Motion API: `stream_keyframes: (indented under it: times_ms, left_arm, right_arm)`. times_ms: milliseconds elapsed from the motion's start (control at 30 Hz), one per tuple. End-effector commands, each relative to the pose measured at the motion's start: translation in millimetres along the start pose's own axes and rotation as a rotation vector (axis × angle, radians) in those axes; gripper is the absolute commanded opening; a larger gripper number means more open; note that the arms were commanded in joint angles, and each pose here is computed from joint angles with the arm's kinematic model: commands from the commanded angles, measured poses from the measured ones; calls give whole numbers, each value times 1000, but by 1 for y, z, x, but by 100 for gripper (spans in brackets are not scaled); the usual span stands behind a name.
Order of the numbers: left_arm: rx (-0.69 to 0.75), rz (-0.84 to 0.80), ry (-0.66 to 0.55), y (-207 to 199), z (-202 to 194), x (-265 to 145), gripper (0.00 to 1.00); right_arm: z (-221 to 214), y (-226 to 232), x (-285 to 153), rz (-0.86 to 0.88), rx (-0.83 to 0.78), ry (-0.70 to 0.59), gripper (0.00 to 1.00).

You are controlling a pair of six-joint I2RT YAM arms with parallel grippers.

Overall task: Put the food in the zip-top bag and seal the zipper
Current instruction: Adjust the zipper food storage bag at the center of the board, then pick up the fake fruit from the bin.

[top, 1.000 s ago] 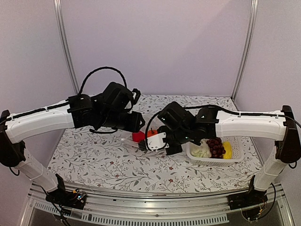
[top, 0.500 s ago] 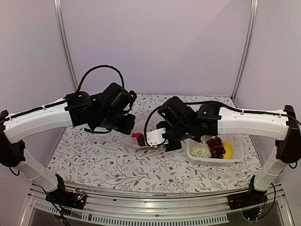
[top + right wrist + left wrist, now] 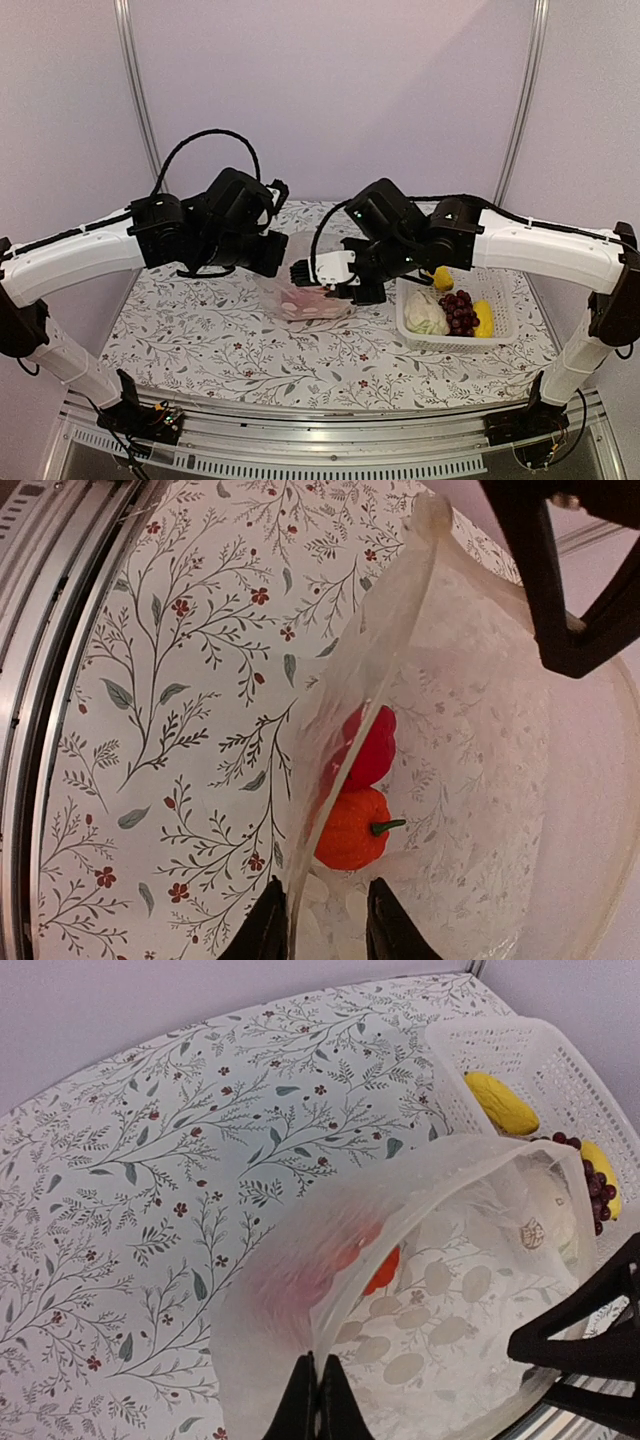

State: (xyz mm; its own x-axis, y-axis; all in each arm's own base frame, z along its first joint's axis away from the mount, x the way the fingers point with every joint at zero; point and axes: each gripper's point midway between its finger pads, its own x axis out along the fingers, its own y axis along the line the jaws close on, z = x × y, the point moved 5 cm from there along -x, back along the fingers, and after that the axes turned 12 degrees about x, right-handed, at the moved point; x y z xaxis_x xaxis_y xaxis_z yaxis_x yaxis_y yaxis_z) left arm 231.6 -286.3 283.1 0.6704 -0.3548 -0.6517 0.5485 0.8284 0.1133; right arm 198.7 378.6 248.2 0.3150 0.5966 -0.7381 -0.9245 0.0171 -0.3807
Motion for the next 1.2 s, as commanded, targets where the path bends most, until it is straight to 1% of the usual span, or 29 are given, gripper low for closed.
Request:
stream_keyframes:
  times_ms: [0, 133, 300, 433, 633, 767, 867, 1033, 1067, 1167]
  left_arm:
    - [-16, -19, -27, 3, 4, 0, 0]
    - [-27, -26, -19, 2, 2, 3, 0]
    - [-33, -39, -11, 0, 1, 6, 0]
    - [-36, -36, -8, 0, 0, 8, 0]
    - [-37, -35, -14, 1, 2, 8, 0]
    - [-35, -36, -14, 1, 3, 8, 0]
    - [-39, -37, -15, 1, 4, 8, 0]
    - [-39, -42, -10, 0, 2, 9, 0]
    - [-39, -43, -8, 0, 2, 10, 0]
    - [-36, -44, -5, -1, 2, 11, 0]
  right_arm:
    - [15, -4, -37, 109, 91, -122, 31]
    - [17, -3, -72, 194, 158, -201, 34]
    - [-6, -19, -102, 210, 271, -223, 36]
    - [-42, -38, -114, 164, 369, -207, 39]
    - [-114, -73, -120, 69, 575, -141, 39]
    - [-153, -88, -120, 29, 703, -121, 39]
    - [-177, -98, -112, -26, 791, -66, 39]
    - [-221, -116, -83, -195, 920, 107, 38]
    - [-231, -117, -74, -214, 948, 146, 38]
    - [-250, -124, -60, -262, 992, 210, 38]
